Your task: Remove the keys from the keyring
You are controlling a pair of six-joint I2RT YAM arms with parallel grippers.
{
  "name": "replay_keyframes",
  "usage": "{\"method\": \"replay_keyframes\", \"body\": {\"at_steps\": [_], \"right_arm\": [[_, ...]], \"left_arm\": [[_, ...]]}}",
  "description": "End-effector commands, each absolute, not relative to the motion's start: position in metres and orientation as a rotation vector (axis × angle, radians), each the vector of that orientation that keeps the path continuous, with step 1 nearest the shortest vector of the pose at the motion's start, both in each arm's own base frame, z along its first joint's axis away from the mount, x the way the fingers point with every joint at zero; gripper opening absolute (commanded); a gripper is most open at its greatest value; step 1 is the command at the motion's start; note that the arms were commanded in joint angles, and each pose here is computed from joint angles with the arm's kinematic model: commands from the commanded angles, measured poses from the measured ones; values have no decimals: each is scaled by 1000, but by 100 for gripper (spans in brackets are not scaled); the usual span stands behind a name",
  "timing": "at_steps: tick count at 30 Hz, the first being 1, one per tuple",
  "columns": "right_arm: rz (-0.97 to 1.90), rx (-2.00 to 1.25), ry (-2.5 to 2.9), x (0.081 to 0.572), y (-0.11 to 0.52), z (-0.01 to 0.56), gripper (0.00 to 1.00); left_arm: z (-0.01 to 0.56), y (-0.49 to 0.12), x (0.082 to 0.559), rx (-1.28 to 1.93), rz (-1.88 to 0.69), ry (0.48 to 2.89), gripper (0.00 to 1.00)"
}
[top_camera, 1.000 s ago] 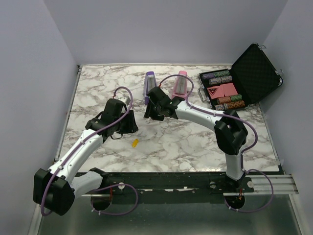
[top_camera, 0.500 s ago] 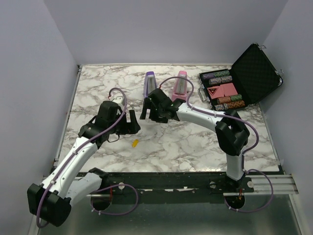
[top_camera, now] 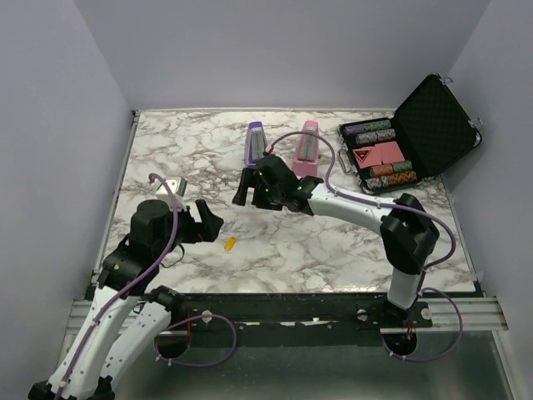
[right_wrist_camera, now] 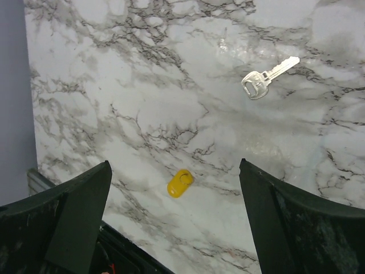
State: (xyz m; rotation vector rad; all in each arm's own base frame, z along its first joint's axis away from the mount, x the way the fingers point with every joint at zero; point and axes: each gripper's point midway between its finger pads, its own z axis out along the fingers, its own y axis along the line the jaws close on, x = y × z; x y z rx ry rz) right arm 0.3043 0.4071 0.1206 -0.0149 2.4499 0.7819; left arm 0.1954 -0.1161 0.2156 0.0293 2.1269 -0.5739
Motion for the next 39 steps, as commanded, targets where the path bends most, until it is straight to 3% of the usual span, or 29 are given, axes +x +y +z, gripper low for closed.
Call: {"method": "replay_keyframes", "body": {"at_steps": [1,20,39], "right_arm": [[941,-57,2306,298,425,156,100],[1290,-64,1819,276,408,238,100],[1237,279,1569,269,312,270,100]], "left_arm": [[222,-99,186,-30,-544,2024,99],[244,-104,169,49,-598,1887,99],[250,-103,164,52,-613,1844,99]]}}
